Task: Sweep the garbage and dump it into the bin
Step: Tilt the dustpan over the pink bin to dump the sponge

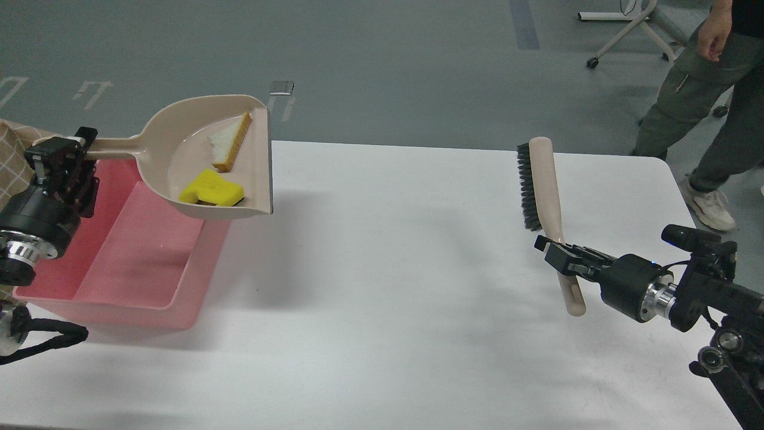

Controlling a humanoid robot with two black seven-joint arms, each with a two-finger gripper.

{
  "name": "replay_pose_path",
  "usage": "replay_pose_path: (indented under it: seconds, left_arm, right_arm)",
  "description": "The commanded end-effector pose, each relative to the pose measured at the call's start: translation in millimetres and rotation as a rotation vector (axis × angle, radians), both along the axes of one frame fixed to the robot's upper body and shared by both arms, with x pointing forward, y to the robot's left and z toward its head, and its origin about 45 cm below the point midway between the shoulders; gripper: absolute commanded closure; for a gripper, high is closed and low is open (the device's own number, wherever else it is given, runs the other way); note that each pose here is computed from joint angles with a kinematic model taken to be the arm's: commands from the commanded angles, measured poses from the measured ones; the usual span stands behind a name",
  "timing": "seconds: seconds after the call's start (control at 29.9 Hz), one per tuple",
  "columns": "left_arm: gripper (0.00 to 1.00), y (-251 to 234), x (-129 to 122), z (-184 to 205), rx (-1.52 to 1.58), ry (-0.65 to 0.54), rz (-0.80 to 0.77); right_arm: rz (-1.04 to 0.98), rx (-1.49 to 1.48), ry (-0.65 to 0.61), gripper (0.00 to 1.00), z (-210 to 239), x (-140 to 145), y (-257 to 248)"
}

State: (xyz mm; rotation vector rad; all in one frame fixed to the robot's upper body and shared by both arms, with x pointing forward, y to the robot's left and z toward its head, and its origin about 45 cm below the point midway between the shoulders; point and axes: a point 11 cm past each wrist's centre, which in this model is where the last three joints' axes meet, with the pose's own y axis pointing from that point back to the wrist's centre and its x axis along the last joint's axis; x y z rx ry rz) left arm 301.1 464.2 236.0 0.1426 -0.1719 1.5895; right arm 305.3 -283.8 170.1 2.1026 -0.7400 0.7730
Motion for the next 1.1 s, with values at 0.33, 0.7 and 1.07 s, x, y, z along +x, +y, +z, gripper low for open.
replay_pose_path:
  seconds: [0.33, 0.7, 1.07]
  left_arm:
    - [1.00, 58, -10, 8, 0.056, 0.011, 0.053]
    - [1.00, 99, -21, 33, 0.158, -0.011, 0.052]
    - [1.00, 113, -27, 36, 0.330, 0.075, 0.020]
  right_arm:
    - [-0.001, -0.001, 0.004, 0.77, -1, -1, 0]
    - [0.000, 0.002, 0.004, 0.76, -1, -2, 0]
    - [-0.001, 0.001, 0.006, 0.76, -2, -2, 0]
